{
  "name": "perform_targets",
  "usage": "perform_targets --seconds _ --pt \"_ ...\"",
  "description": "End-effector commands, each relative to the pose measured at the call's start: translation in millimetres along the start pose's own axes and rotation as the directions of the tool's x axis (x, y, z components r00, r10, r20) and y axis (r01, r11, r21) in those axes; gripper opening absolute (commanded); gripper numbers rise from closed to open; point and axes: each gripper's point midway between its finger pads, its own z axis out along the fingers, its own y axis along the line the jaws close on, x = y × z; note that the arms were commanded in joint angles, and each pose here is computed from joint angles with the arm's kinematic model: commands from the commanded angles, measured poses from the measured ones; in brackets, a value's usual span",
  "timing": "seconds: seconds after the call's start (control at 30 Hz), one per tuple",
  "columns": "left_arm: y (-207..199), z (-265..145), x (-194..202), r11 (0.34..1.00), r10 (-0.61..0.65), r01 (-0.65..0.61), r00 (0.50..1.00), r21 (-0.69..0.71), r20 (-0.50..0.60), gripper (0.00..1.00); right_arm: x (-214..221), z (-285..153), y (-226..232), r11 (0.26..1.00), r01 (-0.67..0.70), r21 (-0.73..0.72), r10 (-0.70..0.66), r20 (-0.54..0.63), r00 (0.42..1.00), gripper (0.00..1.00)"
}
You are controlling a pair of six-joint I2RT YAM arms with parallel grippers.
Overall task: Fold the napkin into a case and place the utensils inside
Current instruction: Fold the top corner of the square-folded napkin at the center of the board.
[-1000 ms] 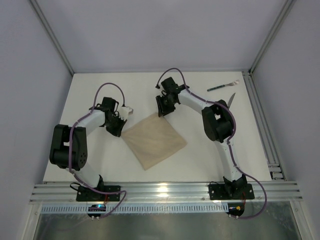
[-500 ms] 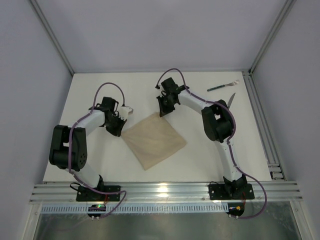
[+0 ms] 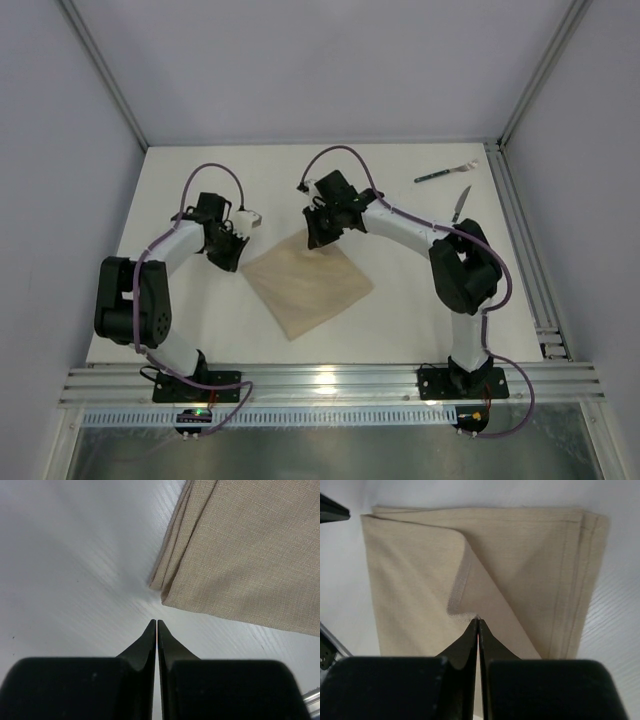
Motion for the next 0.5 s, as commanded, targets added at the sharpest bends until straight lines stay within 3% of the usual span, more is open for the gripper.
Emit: perform_targets --seconds 0.0,0.23,0.47 --pt "2 -12 -6 1.0 0.0 0.001 0.999 -0.009 0.032 0.03 -1 -17 37 0.996 0.054 -0.071 -0.049 0.073 0.996 0.04" --pt "3 -13 -2 1.0 -0.019 0.019 0.999 -0.008 0.033 0.03 71 -9 92 0.979 0.073 -0.189 -0.081 -0.033 0.996 0.04" --pt "2 -12 -1 1.0 -0.026 0.026 0.999 -0.003 0.03 0.04 112 -10 127 0.964 0.114 -0.239 -0.135 -0.073 0.988 0.04"
